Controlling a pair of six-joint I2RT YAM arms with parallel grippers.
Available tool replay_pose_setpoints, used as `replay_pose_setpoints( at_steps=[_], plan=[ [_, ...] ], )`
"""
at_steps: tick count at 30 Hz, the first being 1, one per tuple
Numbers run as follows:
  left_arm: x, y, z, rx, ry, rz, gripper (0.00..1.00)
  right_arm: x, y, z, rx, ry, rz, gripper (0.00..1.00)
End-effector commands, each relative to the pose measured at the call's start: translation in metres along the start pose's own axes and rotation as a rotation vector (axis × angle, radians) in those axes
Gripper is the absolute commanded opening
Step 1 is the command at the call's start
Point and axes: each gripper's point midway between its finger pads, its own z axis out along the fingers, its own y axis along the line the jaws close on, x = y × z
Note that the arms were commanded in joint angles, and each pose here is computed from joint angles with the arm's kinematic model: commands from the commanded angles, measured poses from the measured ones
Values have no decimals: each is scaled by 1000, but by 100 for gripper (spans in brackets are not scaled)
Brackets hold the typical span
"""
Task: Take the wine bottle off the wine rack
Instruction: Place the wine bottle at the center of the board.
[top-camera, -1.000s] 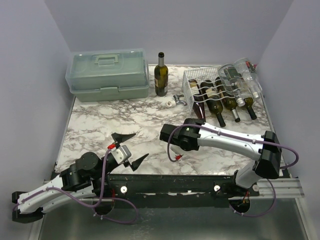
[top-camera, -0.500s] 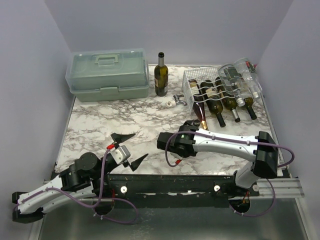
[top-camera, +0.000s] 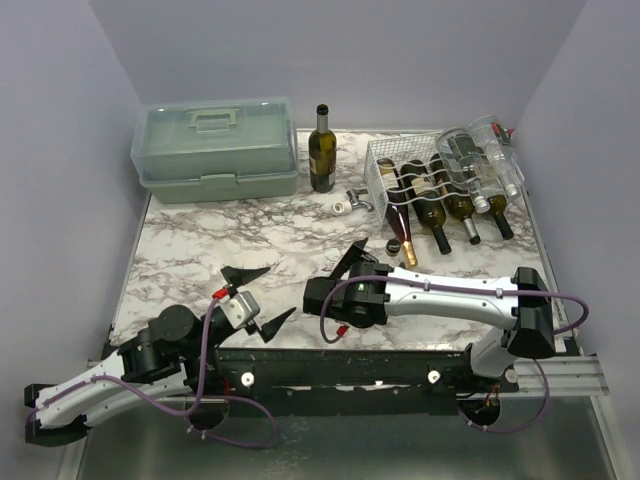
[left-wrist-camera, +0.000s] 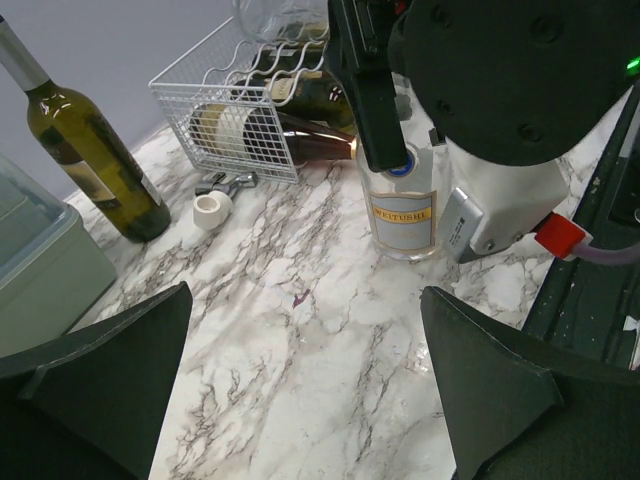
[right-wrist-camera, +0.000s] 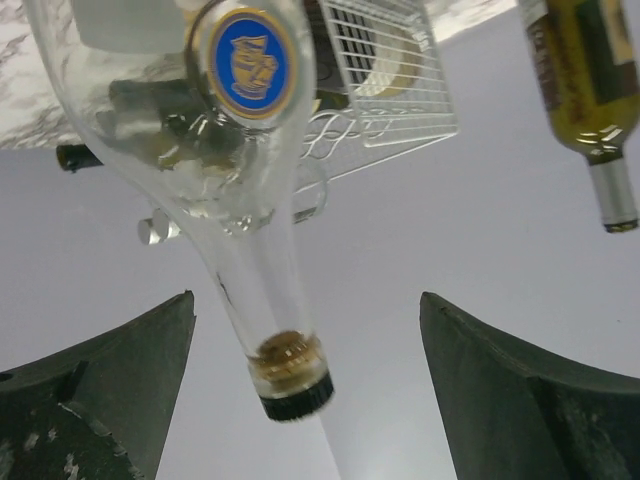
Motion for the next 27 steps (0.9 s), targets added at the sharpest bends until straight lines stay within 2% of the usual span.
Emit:
replay_pose_setpoints(
  at_steps=[1, 13, 20, 27],
  plan=[
    [1, 4, -3, -19, 1, -7, 99, -2, -18, -26, 83, -8, 12, 95],
    [-12, 11, -13, -46, -82, -18, 99, -13, -15, -55, 175, -84, 52, 98],
    [-20, 22, -20, -98, -122, -29, 99, -40, -15, -78, 196, -227, 102, 98],
    [-31, 34, -30, -162, -203, -60, 99, -45, -24, -103, 181, -420, 310, 97]
  ],
)
